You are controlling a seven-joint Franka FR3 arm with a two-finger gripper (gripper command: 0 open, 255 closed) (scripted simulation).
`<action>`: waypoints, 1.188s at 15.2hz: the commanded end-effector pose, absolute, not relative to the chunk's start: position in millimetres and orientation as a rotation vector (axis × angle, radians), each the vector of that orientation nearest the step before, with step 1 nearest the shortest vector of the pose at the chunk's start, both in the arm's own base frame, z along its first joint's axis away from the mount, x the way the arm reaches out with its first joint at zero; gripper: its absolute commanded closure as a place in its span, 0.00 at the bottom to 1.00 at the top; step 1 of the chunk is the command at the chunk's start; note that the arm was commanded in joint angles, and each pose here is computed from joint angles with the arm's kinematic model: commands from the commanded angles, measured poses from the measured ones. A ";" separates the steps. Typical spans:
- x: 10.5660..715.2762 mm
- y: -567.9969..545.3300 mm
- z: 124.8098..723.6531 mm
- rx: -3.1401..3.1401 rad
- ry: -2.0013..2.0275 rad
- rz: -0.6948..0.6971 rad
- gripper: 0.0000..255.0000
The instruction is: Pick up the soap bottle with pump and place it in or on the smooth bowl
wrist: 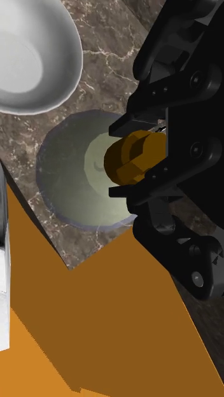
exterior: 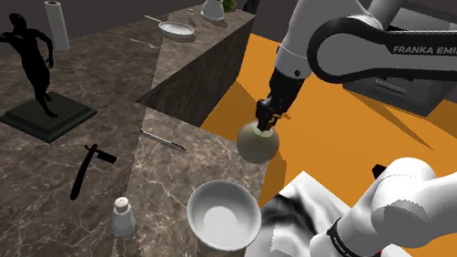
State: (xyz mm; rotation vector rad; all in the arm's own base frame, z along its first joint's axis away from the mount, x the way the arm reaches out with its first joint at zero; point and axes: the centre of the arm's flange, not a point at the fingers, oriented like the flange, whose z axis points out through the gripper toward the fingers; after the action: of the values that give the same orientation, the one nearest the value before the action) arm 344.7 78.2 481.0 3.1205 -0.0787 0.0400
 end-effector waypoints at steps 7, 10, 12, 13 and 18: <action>339.5 90.0 520.8 3.121 -0.079 0.040 1.00; 324.3 124.9 531.8 3.121 -0.079 0.040 1.00; 314.2 148.2 539.0 3.121 -0.079 0.040 1.00; 309.1 159.8 542.7 3.121 -0.079 0.040 1.00; 283.8 218.0 560.8 3.121 -0.079 0.040 1.00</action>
State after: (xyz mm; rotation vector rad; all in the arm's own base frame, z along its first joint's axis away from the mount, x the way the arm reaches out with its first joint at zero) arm 288.2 204.1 557.5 3.1203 -0.0774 0.0412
